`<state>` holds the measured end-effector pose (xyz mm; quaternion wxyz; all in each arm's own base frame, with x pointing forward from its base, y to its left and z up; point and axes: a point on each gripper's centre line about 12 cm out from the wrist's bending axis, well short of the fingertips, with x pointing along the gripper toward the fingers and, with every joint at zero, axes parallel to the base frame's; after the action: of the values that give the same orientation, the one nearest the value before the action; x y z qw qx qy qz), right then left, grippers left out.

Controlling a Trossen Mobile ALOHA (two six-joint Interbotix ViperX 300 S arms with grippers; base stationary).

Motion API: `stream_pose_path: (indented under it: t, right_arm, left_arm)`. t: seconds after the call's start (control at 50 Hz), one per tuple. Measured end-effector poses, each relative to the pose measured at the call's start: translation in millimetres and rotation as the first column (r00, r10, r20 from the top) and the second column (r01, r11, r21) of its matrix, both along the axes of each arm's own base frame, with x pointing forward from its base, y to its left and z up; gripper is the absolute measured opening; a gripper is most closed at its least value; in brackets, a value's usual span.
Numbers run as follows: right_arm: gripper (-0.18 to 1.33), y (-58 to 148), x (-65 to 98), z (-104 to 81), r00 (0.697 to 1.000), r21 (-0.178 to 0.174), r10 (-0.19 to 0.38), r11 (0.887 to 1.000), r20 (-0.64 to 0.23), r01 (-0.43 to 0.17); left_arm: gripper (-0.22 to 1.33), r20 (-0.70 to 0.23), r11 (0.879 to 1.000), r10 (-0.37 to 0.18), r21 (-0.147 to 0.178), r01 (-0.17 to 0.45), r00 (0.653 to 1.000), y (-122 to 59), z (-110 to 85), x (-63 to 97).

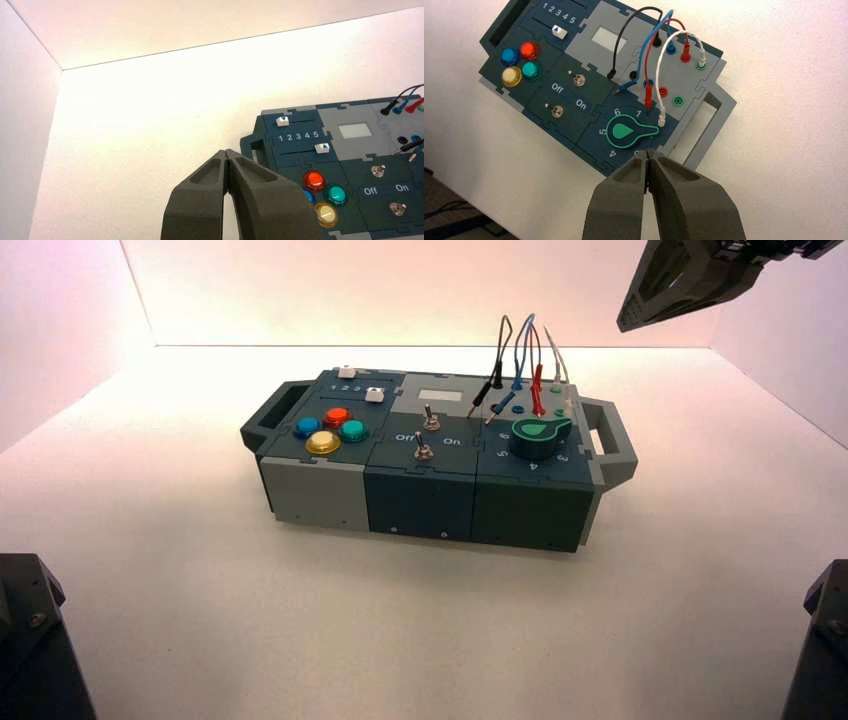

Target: Insert the blue wire.

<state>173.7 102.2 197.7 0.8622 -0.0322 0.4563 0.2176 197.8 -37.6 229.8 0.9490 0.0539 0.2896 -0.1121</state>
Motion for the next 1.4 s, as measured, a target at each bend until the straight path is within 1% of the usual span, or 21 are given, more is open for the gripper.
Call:
stream_pose_path:
  t: [0.32, 0.44, 0.58, 0.6, 0.64, 0.72, 0.78, 0.8, 0.84, 0.86, 0.88, 0.9, 0.92, 0.98, 1.0, 1.1, 1.14, 1.22, 1.28, 1.36, 1.4]
  right_arm:
    - [-0.14, 0.3, -0.3, -0.1, 1.0, 0.001, 0.001, 1.0, -0.002, -0.001]
    - [-0.14, 3.6, -1.7, -0.8, 1.0, 0.009, 0.011, 1.0, -0.01, -0.011]
    - [-0.12, 25.7, -9.0, -4.5, 0.993, 0.019, 0.101, 0.995, -0.054, -0.1]
    - [-0.12, 32.9, -10.7, -3.7, 0.99, 0.021, 0.13, 0.991, -0.063, -0.129]
    - [-0.12, 39.9, -13.7, -4.1, 0.984, 0.023, 0.159, 0.987, -0.075, -0.158]
    - [-0.12, 54.4, -15.9, -2.1, 0.975, 0.041, 0.199, 0.98, -0.095, -0.196]
    - [-0.08, 61.3, -16.1, -1.4, 0.972, 0.058, 0.207, 0.978, -0.11, -0.202]
    - [-0.04, 62.9, -15.6, -1.1, 0.972, 0.063, 0.206, 0.978, -0.115, -0.2]
    - [0.11, 66.2, -15.3, -0.9, 0.971, 0.082, 0.2, 0.978, -0.128, -0.19]
    - [0.11, 66.2, -15.3, -0.9, 0.971, 0.082, 0.2, 0.978, -0.128, -0.19]
    - [0.23, 68.2, -14.7, 0.3, 0.973, 0.101, 0.191, 0.979, -0.131, -0.179]
    - [0.29, 69.0, -14.7, 0.3, 0.973, 0.111, 0.187, 0.979, -0.136, -0.172]
    - [0.37, 70.8, -14.7, 1.0, 0.974, 0.133, 0.178, 0.978, -0.141, -0.159]
    - [0.38, 73.7, -14.7, 3.3, 0.976, 0.173, 0.162, 0.975, -0.145, -0.136]
    - [0.38, 75.3, -13.6, 4.9, 0.979, 0.198, 0.149, 0.973, -0.142, -0.119]
    - [0.38, 76.6, -12.5, 3.0, 0.983, 0.248, 0.111, 0.966, -0.146, -0.072]
    - [0.38, 74.5, -11.6, -1.3, 0.984, 0.27, 0.079, 0.962, -0.157, -0.034]
    - [0.38, 68.9, -8.1, -8.8, 0.984, 0.287, 0.024, 0.957, -0.177, 0.029]
    - [0.4, 65.7, -7.1, -14.7, 0.98, 0.289, -0.004, 0.955, -0.2, 0.063]
    - [0.49, 63.2, -6.4, -21.3, 0.975, 0.284, -0.026, 0.955, -0.222, 0.09]
    - [0.57, 62.6, -6.6, -25.1, 0.972, 0.279, -0.034, 0.955, -0.233, 0.1]
  left_arm:
    - [-0.17, 0.002, 1.0, 0.0, 0.0, 0.0, 1.0, 0.0, 0.3, -0.2]
    - [-0.17, 0.0, 1.0, 0.0, 0.0, 0.0, 1.0, 0.0, 0.0, 0.0]
    - [-0.17, -0.003, 1.0, 0.0, 0.0, 0.0, 1.0, 0.0, -0.6, 0.3]
    - [-0.17, -0.005, 1.0, 0.0, 0.001, 0.0, 1.0, 0.0, -1.2, 0.1]
    - [-0.17, -0.005, 1.0, 0.0, 0.001, 0.0, 1.0, -0.1, -0.9, 0.5]
    - [-0.17, -0.011, 1.0, 0.0, 0.002, 0.0, 1.0, -0.1, -2.5, 0.7]
    - [-0.17, -0.014, 1.0, 0.0, 0.002, 0.0, 1.0, -0.2, -2.8, 1.4]
    - [-0.17, -0.015, 1.0, 0.0, 0.002, 0.0, 1.0, -0.3, -3.3, 1.8]
    - [-0.17, -0.017, 1.0, 0.002, 0.003, -0.002, 1.0, -0.1, -2.8, 2.5]
    - [-0.17, -0.017, 1.0, 0.002, 0.003, -0.002, 1.0, -0.1, -2.8, 2.5]
    - [-0.17, -0.017, 1.0, 0.0, 0.003, 0.0, 1.0, -0.4, -3.0, 2.7]
    - [-0.17, -0.018, 1.0, 0.0, 0.003, 0.0, 1.0, -0.4, -3.2, 2.6]
    - [-0.17, -0.018, 1.0, 0.0, 0.003, 0.0, 1.0, -0.4, -3.2, 2.6]
    - [-0.17, -0.017, 1.0, 0.0, 0.003, 0.0, 1.0, -0.4, -3.0, 2.7]
    - [-0.17, -0.018, 1.0, 0.0, 0.003, 0.0, 1.0, -0.4, -3.2, 2.6]
    - [-0.17, -0.017, 1.0, 0.0, 0.001, 0.0, 1.0, -0.4, -2.8, 2.4]
    - [-0.17, -0.014, 1.0, 0.001, -0.001, -0.001, 1.0, -0.5, -2.4, 2.4]
    - [-0.17, -0.014, 1.0, 0.001, -0.001, -0.001, 1.0, -0.5, -2.2, 2.1]
    - [-0.17, -0.013, 1.0, 0.001, -0.004, -0.002, 1.0, -0.6, -1.9, 1.9]
    - [-0.17, -0.013, 1.0, 0.002, -0.005, -0.002, 1.0, -0.6, -1.9, 1.9]
    - [-0.17, -0.013, 1.0, 0.002, -0.005, -0.002, 1.0, -0.6, -1.9, 1.9]
